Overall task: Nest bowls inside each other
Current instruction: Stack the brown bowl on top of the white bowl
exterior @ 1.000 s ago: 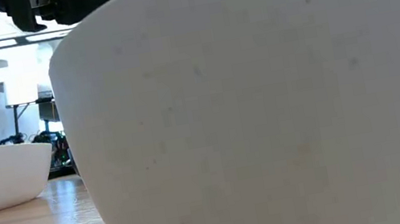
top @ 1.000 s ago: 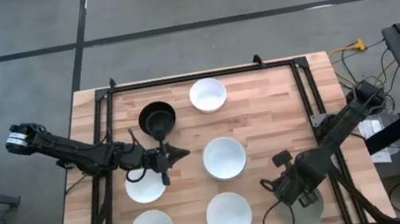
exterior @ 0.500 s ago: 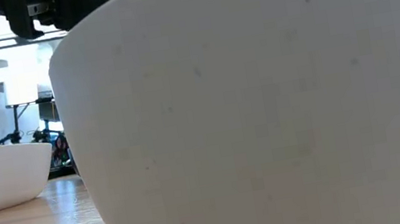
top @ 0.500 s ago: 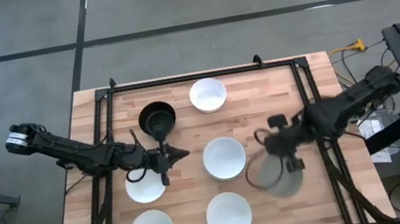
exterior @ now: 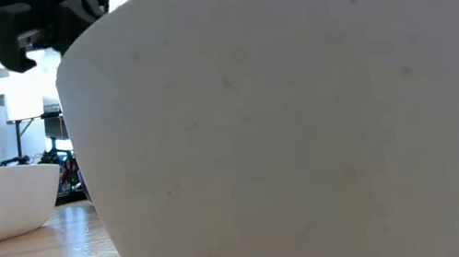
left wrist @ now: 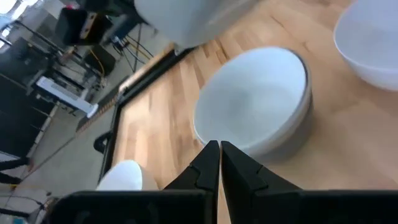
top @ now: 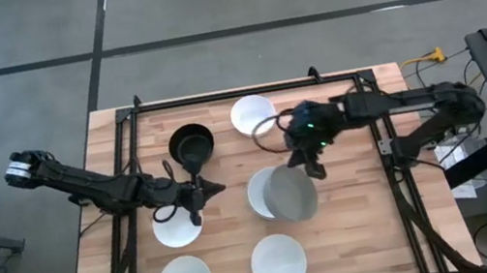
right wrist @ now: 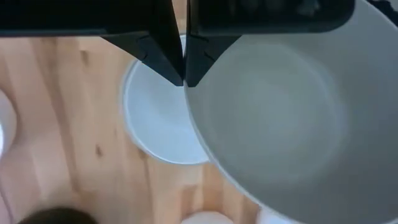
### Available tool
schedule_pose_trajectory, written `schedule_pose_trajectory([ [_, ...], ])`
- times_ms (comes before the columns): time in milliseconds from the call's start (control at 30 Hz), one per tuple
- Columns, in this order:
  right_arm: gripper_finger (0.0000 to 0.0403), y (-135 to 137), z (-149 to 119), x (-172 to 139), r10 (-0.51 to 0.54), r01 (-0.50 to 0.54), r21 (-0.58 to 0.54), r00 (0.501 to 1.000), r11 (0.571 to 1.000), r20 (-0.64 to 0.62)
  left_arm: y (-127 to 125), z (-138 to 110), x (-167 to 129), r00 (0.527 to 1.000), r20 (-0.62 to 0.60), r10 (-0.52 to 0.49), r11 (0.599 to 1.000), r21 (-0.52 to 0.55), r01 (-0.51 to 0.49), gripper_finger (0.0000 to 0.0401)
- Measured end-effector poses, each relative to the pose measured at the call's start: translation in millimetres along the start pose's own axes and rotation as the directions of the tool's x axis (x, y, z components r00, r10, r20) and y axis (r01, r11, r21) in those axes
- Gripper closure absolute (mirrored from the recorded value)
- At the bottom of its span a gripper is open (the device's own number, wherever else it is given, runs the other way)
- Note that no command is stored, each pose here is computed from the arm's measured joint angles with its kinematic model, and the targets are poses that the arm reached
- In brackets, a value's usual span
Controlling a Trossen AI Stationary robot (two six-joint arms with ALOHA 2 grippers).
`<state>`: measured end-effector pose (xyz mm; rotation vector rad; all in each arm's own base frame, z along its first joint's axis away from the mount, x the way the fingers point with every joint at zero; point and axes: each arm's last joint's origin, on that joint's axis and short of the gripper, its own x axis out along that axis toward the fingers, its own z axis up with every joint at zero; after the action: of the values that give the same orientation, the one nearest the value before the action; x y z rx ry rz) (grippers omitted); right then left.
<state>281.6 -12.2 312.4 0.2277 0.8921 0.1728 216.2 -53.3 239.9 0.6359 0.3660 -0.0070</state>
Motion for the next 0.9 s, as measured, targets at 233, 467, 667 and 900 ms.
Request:
schedule_pose_trajectory([
  [233,0.0394,-17,35,25,-0.020,0.010,-0.054,0.982,0.999,-0.187,5,-5,-20,0.998,-0.027,-0.051,0.992,-0.113,0.048,0.0400],
  [467,0.0394,-25,69,48,-0.032,-0.006,-0.146,0.967,0.989,-0.254,11,-10,-40,0.996,-0.056,-0.074,0.958,-0.280,0.056,0.0400],
  [667,0.0394,-34,84,66,-0.110,0.027,-0.237,0.932,0.971,-0.345,14,-19,-57,0.991,-0.101,-0.088,0.934,-0.355,0.046,0.0400],
  [900,0.0394,-43,95,92,-0.101,-0.035,-0.281,0.885,0.959,-0.455,15,-23,-64,0.992,-0.093,-0.081,0.932,-0.359,0.043,0.0400],
])
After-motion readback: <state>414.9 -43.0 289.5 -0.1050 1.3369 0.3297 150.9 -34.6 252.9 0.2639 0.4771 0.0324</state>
